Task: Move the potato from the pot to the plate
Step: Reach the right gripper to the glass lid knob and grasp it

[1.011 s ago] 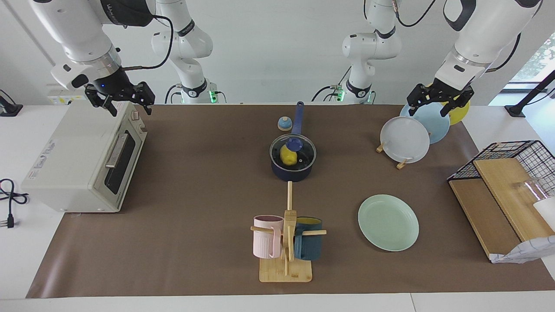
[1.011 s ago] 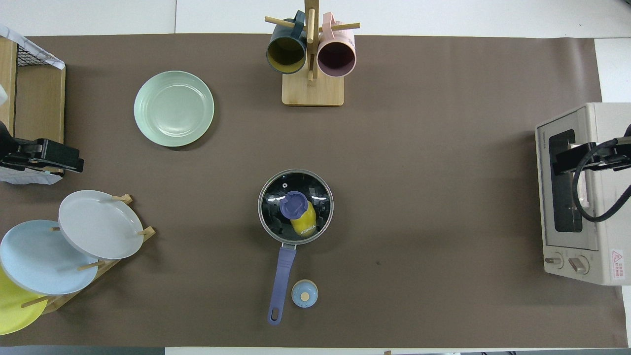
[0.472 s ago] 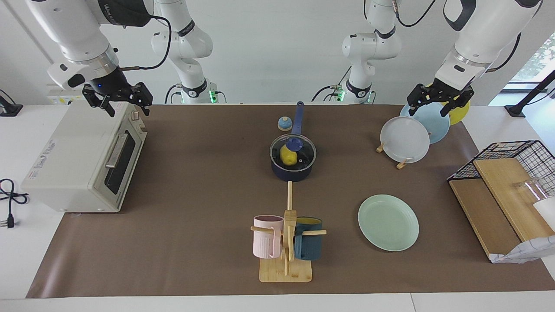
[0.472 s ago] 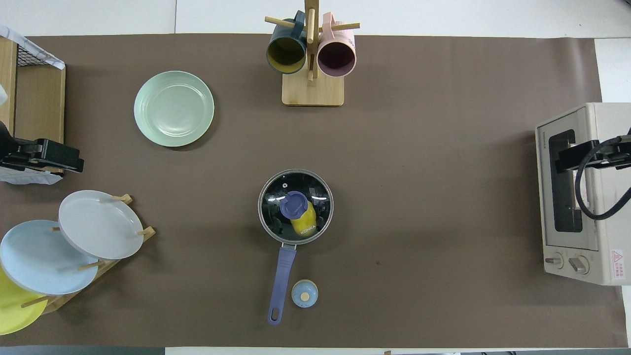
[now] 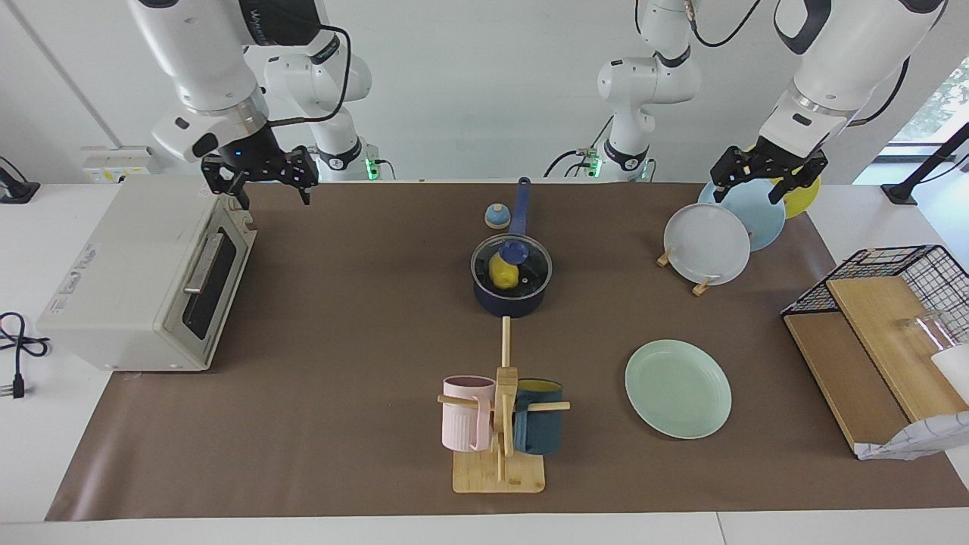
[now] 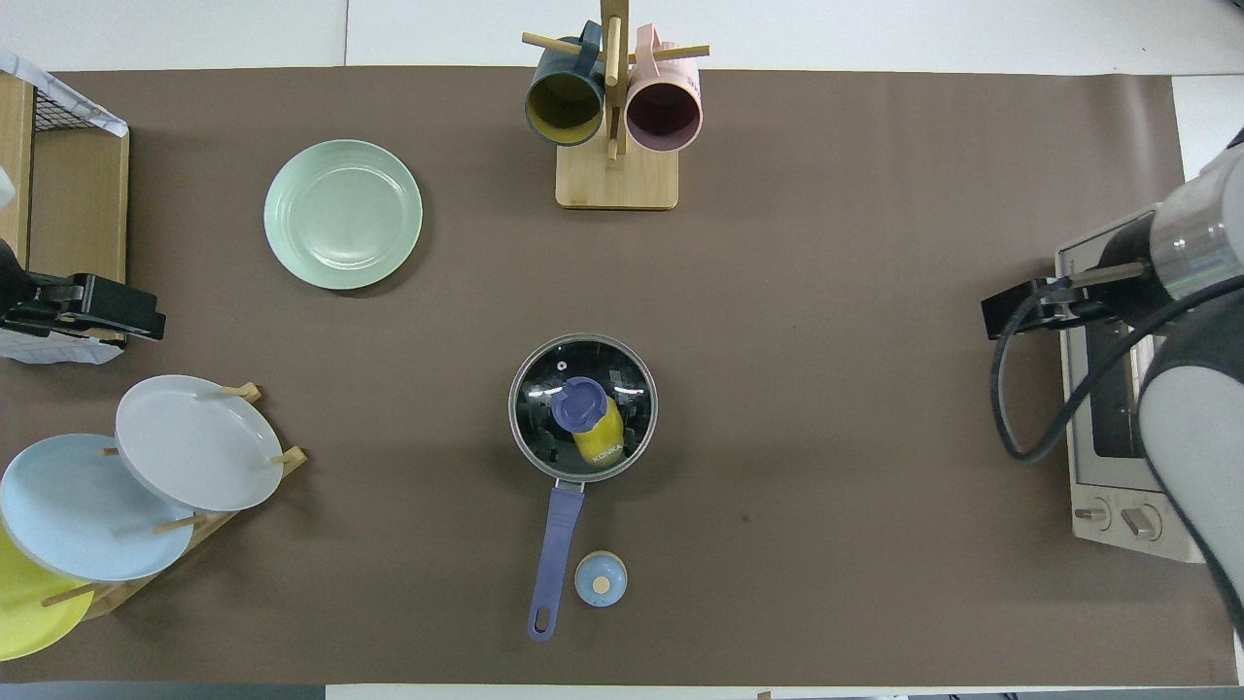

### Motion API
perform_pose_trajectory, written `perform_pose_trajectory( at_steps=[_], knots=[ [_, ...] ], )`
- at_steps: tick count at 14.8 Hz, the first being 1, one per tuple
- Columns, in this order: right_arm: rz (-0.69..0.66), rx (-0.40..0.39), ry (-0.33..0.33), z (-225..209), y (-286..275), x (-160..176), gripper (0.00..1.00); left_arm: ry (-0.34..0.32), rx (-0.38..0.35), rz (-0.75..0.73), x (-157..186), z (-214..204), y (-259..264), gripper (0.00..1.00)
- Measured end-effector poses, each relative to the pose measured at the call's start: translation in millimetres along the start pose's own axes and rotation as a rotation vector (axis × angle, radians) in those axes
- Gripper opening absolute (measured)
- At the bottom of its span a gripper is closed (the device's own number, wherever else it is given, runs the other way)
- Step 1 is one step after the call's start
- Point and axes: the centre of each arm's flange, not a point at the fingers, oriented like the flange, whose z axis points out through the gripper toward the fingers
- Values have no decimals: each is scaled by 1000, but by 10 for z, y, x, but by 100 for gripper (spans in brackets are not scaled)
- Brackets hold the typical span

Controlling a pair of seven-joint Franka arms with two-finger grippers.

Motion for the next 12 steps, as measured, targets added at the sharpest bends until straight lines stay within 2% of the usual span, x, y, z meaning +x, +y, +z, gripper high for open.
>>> perform_pose_trajectory(
  at_steps=[5,7,9,12],
  knots=[
    [36,11,-26,264,-1370,220,100,0,0,0,0,0,0,100],
    [43,-8,1,366,-2071,157,100,0,0,0,0,0,0,100],
    [95,11,38,457,-2721,11,100,0,0,0,0,0,0,100],
    [105,41,80,713,-3341,-94,100,0,0,0,0,0,0,100]
  ],
)
